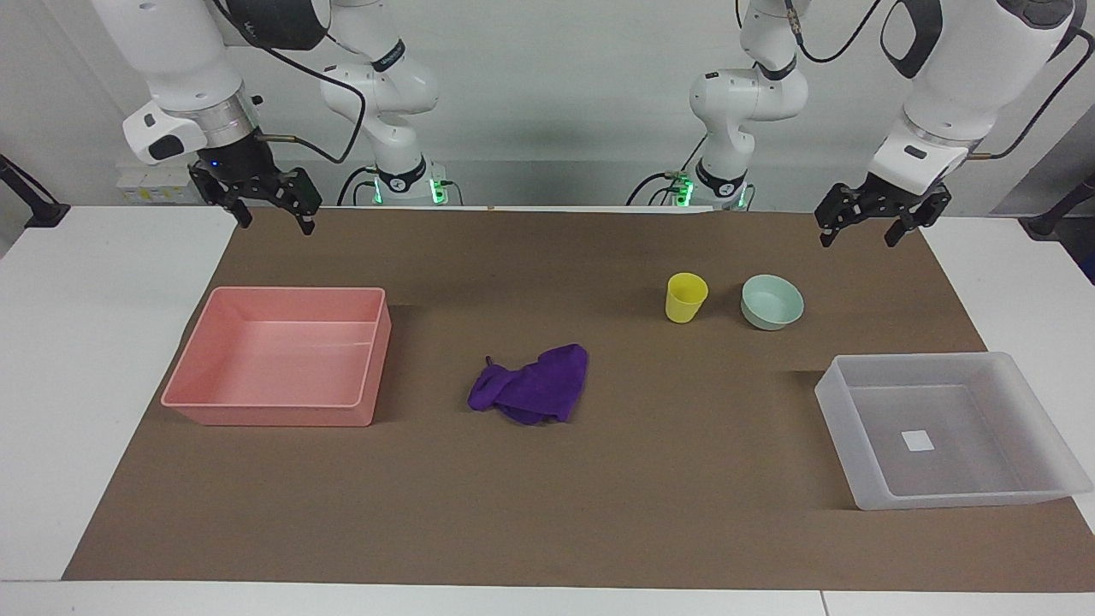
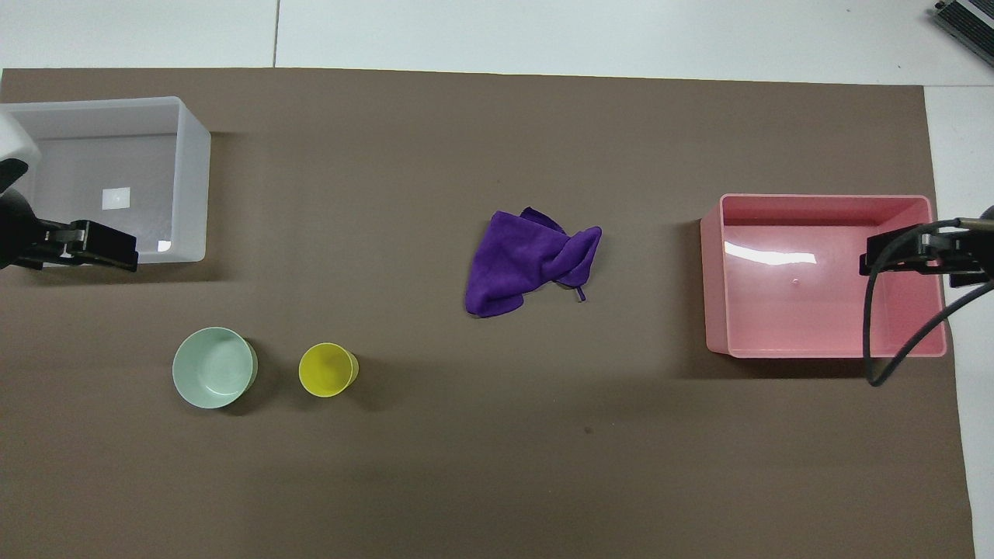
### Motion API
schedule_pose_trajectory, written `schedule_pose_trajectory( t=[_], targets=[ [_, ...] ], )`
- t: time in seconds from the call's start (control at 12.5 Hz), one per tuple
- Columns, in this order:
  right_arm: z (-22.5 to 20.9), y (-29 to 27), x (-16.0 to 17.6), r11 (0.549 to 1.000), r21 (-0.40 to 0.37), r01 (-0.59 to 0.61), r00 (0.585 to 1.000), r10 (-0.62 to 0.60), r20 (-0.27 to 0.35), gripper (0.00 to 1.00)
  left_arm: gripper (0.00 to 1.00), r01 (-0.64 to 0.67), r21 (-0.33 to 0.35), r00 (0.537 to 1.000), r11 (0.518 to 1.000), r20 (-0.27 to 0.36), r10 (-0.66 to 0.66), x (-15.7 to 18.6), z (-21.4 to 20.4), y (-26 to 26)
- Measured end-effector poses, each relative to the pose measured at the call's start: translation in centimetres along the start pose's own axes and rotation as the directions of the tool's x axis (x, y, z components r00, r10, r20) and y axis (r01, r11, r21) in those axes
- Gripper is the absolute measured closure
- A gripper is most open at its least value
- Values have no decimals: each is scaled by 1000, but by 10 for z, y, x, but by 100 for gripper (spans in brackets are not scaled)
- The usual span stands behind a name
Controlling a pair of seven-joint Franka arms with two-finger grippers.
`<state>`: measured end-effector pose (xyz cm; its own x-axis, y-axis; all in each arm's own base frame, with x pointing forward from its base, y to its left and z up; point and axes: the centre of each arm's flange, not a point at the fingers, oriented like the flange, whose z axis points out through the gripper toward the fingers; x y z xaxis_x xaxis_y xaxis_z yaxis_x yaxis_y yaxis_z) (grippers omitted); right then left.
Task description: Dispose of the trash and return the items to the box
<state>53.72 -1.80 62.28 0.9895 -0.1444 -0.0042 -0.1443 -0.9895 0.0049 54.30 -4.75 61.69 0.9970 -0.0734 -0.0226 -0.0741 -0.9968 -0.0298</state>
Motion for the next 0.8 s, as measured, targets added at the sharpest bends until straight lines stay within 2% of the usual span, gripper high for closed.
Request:
schedule_pose_trajectory(
  t=[0.32, 0.64, 0.8],
  targets=[
    [0, -6, -1, 1000, 0, 12, 1000, -12, 0, 0, 0, 0, 0, 1000, 1000, 1, 0, 0, 0, 0],
    [3, -18, 4, 999, 14, 40, 998, -40, -39, 0, 0, -4, 0, 1000, 1000, 3, 4, 1, 1, 2],
    [17, -50, 11, 996, 32, 81, 994, -79, -74, 0, 0, -6, 0, 1000, 1000, 3, 6, 1, 1, 3]
  ],
)
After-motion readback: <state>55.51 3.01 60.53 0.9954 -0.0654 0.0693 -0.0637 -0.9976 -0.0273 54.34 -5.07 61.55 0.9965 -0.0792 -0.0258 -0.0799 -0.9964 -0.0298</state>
